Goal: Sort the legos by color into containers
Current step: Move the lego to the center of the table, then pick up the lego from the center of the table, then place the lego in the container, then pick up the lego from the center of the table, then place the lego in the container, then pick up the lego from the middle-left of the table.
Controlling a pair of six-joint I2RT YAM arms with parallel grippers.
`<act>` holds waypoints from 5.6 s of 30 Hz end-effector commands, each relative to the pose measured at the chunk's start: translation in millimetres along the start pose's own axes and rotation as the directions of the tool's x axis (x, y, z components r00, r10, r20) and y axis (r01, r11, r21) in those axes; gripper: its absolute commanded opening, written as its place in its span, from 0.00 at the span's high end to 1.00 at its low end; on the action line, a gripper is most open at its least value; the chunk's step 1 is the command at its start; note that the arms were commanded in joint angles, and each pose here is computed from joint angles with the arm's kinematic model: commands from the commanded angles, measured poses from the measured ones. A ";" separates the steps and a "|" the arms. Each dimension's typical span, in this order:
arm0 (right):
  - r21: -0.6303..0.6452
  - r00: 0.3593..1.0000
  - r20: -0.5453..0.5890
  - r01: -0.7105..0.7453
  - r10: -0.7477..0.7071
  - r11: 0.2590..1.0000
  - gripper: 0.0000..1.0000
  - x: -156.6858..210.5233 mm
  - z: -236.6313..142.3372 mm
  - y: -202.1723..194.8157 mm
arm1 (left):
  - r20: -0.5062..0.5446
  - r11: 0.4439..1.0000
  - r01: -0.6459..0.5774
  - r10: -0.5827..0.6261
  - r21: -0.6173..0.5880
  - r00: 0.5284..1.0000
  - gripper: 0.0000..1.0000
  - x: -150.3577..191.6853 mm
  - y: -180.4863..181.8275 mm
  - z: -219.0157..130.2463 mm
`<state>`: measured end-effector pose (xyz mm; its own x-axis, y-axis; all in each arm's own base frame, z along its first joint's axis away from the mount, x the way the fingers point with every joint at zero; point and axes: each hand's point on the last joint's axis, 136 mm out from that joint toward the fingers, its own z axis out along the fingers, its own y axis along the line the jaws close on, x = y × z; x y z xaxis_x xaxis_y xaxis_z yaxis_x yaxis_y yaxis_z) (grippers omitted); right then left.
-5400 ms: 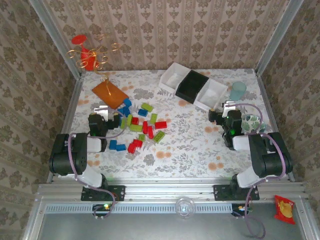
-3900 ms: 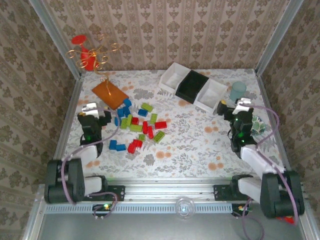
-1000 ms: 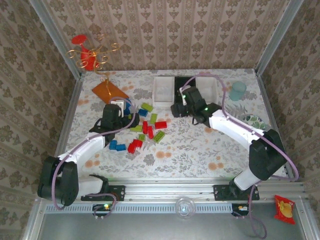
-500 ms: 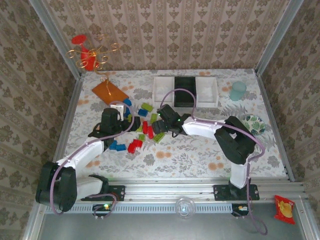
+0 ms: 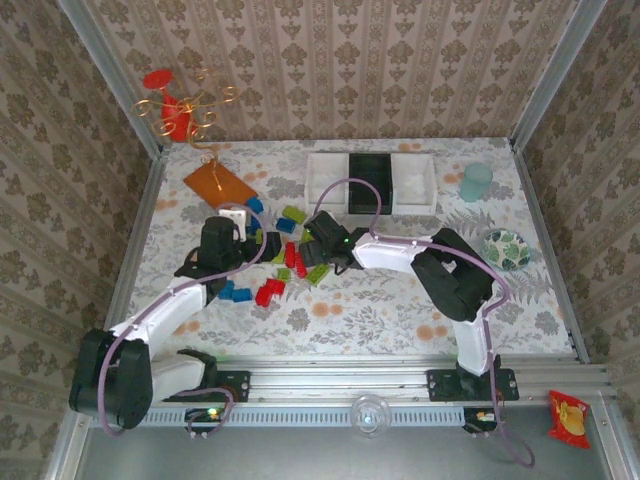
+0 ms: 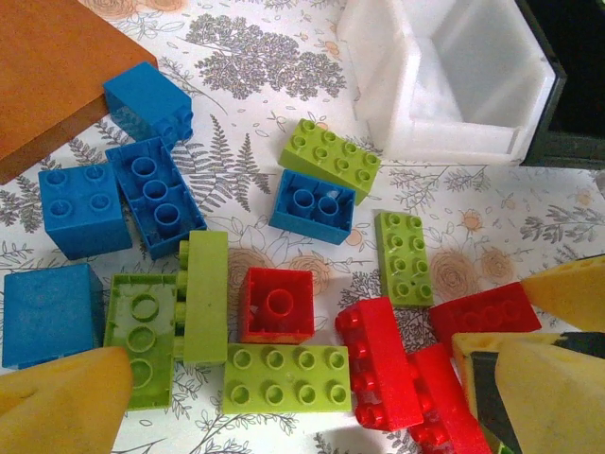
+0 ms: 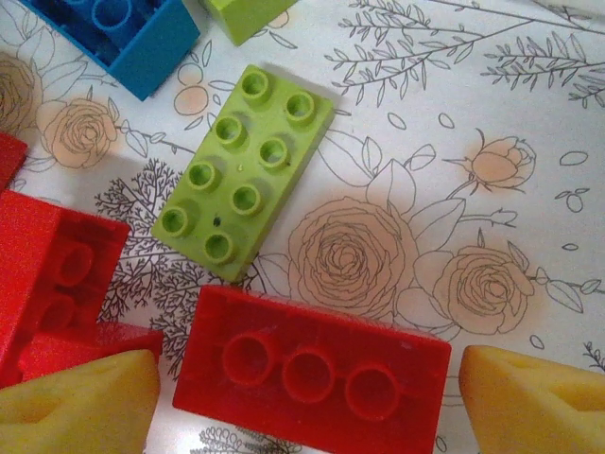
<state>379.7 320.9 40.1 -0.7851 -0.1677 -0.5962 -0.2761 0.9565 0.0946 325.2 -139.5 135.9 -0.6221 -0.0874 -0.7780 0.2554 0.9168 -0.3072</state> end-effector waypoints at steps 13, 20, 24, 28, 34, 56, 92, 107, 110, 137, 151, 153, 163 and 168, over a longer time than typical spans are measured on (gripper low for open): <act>0.106 1.000 -0.019 -0.013 0.016 0.994 0.32 7.9 1.6 -42.1 | 0.021 0.999 0.033 -0.034 0.029 0.999 0.00 -2.9 -2.9 -1.4; 0.115 0.999 -0.030 -0.017 0.021 0.993 0.23 11.2 1.7 -48.5 | 0.015 0.999 0.032 -0.032 0.033 0.999 0.00 -1.2 -3.7 0.8; 0.100 0.999 -0.025 -0.025 0.028 0.995 0.22 7.7 2.2 -44.7 | 0.007 0.999 0.033 -0.033 0.034 0.999 0.00 0.4 -4.3 3.4; 0.098 0.999 -0.024 -0.021 0.024 0.995 0.24 4.4 4.8 -43.6 | -0.002 0.999 0.032 -0.032 0.039 0.999 0.00 2.0 -5.5 5.5; 0.100 0.999 0.000 -0.051 0.052 0.994 0.38 -3.7 1.7 -59.6 | -0.002 0.998 0.030 -0.030 0.046 1.000 0.00 2.5 -8.7 6.7; 0.210 0.849 0.395 -0.455 0.350 0.865 0.43 -144.1 -71.1 -267.3 | 0.049 0.982 -0.152 0.148 0.110 0.988 0.00 0.0 -60.1 5.7; -0.220 0.916 0.189 0.391 -0.354 0.894 0.02 33.3 -98.0 -2.0 | -0.036 0.989 0.055 -0.051 0.134 0.998 0.01 35.3 -1.6 -20.5; -0.212 0.865 0.112 0.502 -0.489 0.839 0.04 51.5 -24.4 36.7 | 0.027 0.987 0.047 -0.051 0.155 0.998 0.00 22.4 -4.9 -29.9; -0.207 0.859 0.091 0.511 -0.504 0.834 0.11 53.4 -14.0 37.5 | 0.032 0.988 0.045 -0.051 0.150 0.998 0.00 22.0 -4.3 -31.0; -0.068 0.896 0.421 -0.125 0.142 0.990 0.51 -125.7 -90.3 -129.5 | 0.082 0.873 -0.154 0.130 0.464 0.988 0.01 -14.2 -124.1 -8.1; 0.191 0.922 0.349 -0.246 0.168 0.950 0.48 -177.8 -1.9 -194.5 | 0.151 0.880 -0.217 0.168 0.422 0.974 0.00 -38.7 -160.3 8.2; 0.200 0.926 0.336 -0.250 0.173 0.947 0.46 -181.1 8.8 -199.2 | 0.145 0.889 -0.216 0.170 0.405 0.975 0.00 -36.4 -156.1 7.7; 0.103 0.900 0.407 -0.214 0.155 0.971 0.12 -212.0 -27.7 -190.5 | 0.067 0.944 -0.224 0.214 0.241 0.975 0.00 -15.1 -115.1 -3.7; -0.102 0.861 0.467 -0.175 0.203 0.979 0.10 -212.7 -88.6 -156.5 | 0.003 0.973 -0.166 0.168 0.159 0.986 0.00 4.1 -79.7 -14.2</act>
<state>556.2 168.3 151.6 -0.5805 0.0945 -0.8088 -0.0673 0.9843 0.1633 297.2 -232.5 188.1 -0.5104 0.0456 -0.8587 0.5429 0.7915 -0.2807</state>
